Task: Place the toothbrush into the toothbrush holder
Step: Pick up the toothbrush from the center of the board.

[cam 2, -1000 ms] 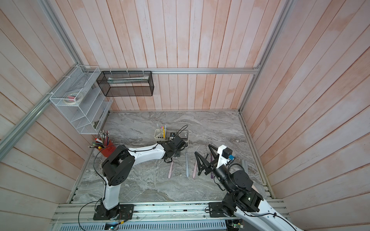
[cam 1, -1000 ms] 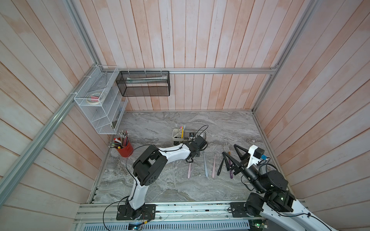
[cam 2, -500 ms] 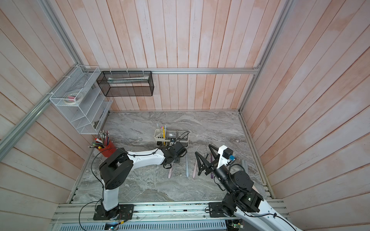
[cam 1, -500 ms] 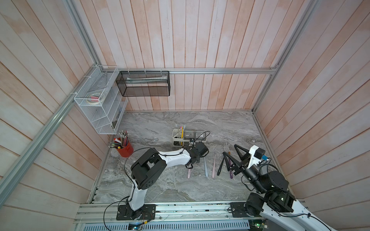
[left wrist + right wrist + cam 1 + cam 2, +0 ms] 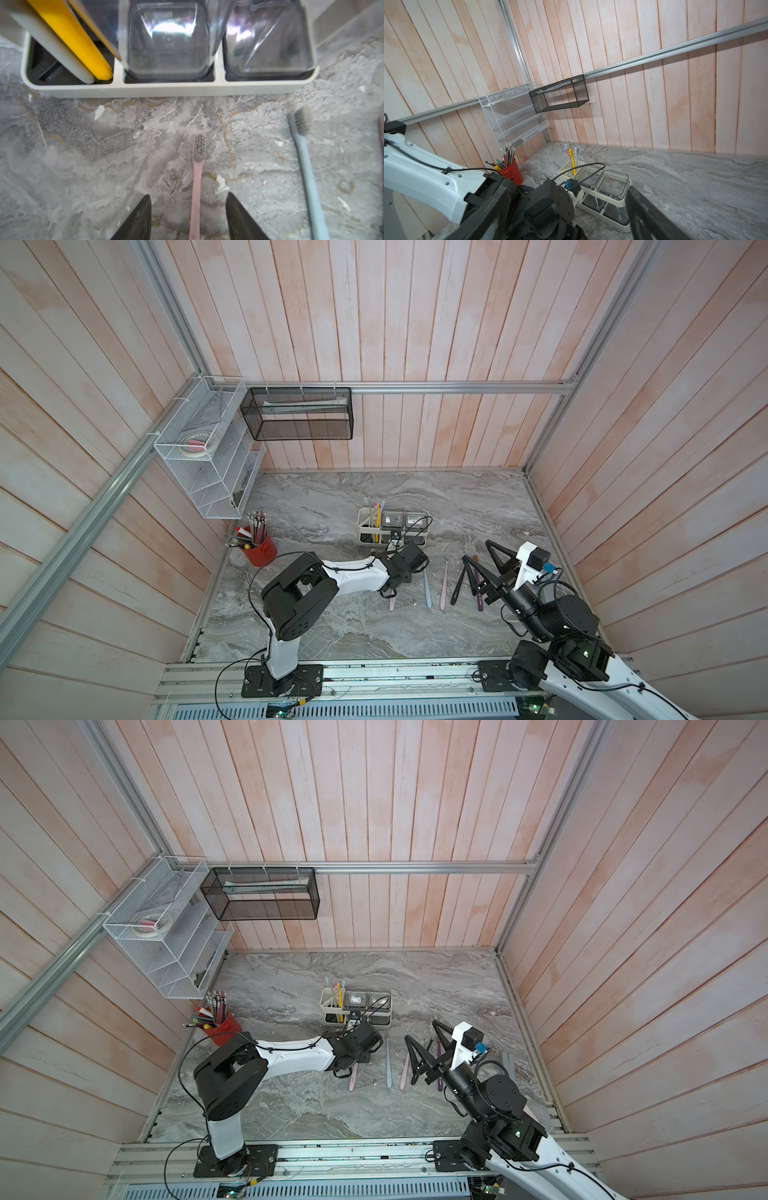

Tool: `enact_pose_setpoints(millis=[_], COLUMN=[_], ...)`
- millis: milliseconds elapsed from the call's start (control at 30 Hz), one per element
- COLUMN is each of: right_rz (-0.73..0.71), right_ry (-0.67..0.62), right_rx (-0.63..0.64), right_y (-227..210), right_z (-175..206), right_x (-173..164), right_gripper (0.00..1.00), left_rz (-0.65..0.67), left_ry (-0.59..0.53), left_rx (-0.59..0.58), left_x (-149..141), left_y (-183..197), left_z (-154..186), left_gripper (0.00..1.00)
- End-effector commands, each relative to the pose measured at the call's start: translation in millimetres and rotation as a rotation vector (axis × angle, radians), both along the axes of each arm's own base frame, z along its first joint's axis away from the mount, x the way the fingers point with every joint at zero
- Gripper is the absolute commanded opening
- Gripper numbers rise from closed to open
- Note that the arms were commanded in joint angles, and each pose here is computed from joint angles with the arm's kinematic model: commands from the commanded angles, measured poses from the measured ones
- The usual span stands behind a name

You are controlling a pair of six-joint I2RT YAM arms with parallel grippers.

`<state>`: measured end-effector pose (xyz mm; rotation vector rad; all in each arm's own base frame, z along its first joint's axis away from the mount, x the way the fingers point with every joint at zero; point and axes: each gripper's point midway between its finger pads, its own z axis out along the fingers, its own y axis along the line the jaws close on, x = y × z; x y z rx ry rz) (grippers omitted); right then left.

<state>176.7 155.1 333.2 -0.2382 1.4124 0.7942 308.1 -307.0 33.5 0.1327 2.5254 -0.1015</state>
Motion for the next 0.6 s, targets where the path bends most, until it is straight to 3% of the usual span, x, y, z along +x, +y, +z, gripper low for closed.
enact_pose_setpoints(millis=[0, 100, 267, 567], right_rz=[0.014, 0.017, 0.018, 0.026], right_ry=[-0.006, -0.007, -0.007, -0.007], right_rx=[0.014, 0.014, 0.013, 0.01], right_y=[1.1, 1.5, 1.3, 3.5], right_z=[1.9, 2.4, 3.5, 2.1], right_x=[-1.7, -2.0, -2.5, -2.5], right_gripper=[0.88, 0.88, 0.87, 0.86], left_rz=[-0.009, -0.005, -0.009, 0.006], left_ry=[-0.02, -0.024, -0.025, -0.014], left_rx=[0.016, 0.048, 0.075, 0.097], left_x=[6.1, 9.7, 11.9, 16.8], left_y=[-4.3, -2.4, -1.3, 2.8], left_z=[-5.8, -7.8, -12.3, -23.3], left_gripper=[0.56, 0.51, 0.51, 0.33])
